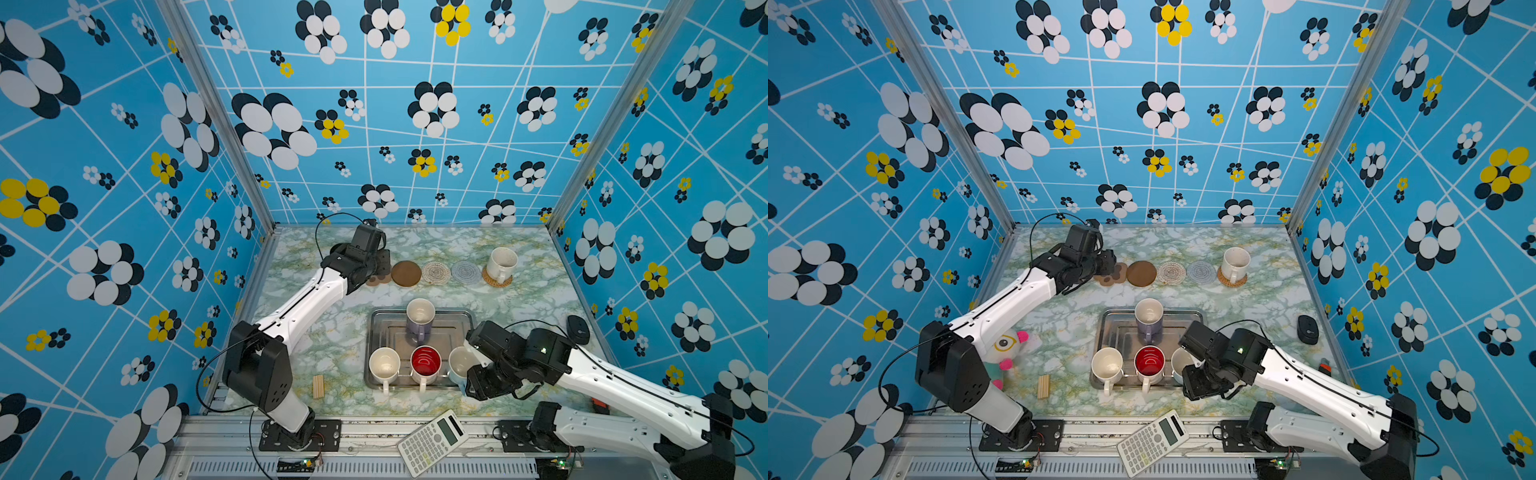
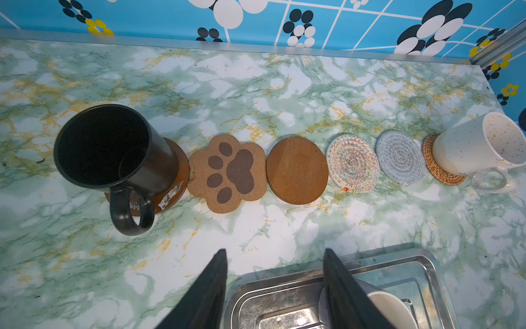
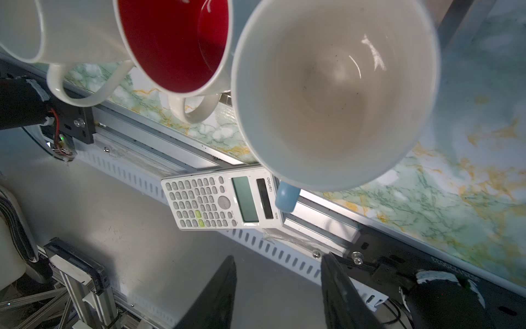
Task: Place cups on coasters
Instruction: Pick up the cup from the tray.
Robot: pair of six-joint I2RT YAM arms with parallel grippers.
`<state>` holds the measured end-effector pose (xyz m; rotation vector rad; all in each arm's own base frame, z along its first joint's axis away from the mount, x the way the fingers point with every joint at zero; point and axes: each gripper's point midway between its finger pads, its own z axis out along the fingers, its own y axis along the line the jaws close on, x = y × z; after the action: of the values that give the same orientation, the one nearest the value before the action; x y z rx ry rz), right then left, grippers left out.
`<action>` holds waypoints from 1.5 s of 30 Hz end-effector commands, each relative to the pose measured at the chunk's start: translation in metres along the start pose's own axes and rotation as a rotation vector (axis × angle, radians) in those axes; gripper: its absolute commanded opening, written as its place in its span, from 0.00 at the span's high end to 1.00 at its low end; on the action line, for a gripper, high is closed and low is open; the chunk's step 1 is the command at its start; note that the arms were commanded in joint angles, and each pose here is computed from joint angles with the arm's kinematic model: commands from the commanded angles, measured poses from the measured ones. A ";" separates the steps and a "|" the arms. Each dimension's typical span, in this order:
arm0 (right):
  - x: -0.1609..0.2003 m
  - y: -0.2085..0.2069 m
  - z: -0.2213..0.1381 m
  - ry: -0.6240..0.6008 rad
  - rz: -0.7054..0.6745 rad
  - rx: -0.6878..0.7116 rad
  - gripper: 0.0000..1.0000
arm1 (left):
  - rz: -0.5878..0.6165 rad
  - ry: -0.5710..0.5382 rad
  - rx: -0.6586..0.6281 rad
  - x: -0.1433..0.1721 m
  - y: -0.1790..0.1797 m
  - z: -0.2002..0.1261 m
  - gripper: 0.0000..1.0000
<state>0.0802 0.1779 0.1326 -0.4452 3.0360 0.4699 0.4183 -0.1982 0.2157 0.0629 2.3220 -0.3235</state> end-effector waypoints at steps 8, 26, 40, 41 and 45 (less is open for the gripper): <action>-0.003 0.001 0.017 -0.040 0.065 0.042 0.49 | 0.010 0.002 0.025 -0.001 -0.010 0.005 0.44; -0.012 -0.005 0.038 -0.040 0.094 0.141 0.47 | 0.010 0.005 0.029 0.002 -0.009 0.003 0.44; -0.016 -0.014 0.049 -0.062 0.140 0.178 0.61 | 0.011 0.006 0.029 0.003 -0.009 0.003 0.44; -0.015 -0.014 0.050 -0.061 0.144 0.180 0.62 | 0.010 0.007 0.029 0.003 -0.009 0.003 0.44; -0.016 -0.016 0.052 -0.066 0.150 0.185 0.63 | 0.010 0.006 0.031 0.003 -0.009 0.002 0.44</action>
<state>0.0984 0.1897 0.0870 -0.2222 3.0288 0.2519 0.4185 -0.2033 0.2112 0.0757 2.3299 -0.3326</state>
